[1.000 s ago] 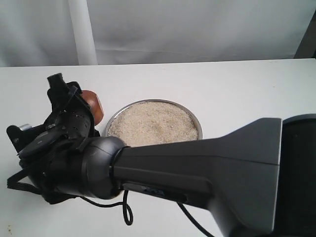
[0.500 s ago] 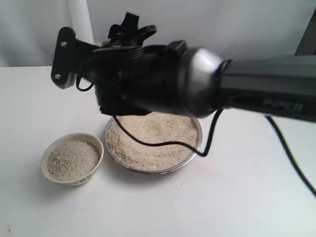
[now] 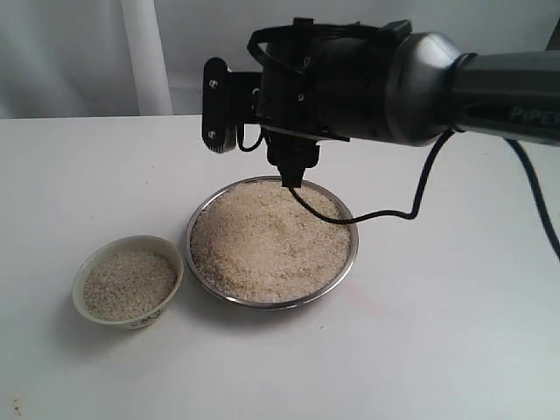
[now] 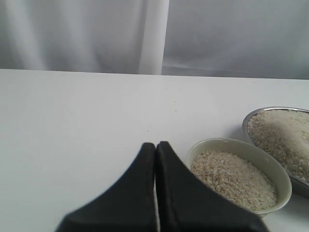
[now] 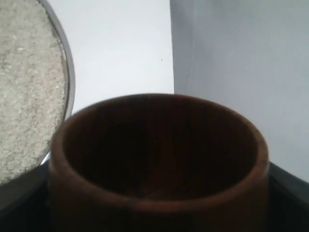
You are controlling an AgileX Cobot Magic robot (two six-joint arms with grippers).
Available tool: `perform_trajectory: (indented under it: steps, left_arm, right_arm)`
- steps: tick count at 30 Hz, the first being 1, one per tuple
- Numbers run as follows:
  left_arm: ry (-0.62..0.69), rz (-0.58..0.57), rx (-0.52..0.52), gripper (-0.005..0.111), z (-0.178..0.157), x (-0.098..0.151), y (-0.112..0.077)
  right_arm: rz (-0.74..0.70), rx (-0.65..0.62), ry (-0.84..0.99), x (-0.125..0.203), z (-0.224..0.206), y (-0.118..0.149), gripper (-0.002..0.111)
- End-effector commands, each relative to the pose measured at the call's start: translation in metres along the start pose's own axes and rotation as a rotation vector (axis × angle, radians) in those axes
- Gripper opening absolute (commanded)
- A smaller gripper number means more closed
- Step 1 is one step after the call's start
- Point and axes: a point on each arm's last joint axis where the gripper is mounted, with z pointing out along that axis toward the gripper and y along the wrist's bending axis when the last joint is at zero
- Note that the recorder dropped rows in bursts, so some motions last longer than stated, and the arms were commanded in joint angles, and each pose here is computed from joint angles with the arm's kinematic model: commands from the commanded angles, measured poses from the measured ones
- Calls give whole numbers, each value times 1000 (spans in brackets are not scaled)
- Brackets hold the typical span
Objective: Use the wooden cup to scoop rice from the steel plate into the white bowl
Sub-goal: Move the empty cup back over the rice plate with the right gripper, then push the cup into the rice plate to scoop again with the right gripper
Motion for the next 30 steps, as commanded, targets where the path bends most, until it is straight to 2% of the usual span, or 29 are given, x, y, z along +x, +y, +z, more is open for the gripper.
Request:
perform_trajectory:
  steps: [1, 10, 30]
  left_arm:
    - [-11, -10, 7, 0, 0, -2, 0]
    - [-11, -10, 7, 0, 0, -2, 0]
    - [-11, -7, 7, 0, 0, -2, 0]
  right_arm:
    - [-141, 12, 28, -1, 18, 11, 0]
    - [-388, 44, 149, -3, 63, 47, 0]
    - [-513, -18, 240, 4, 104, 91, 0]
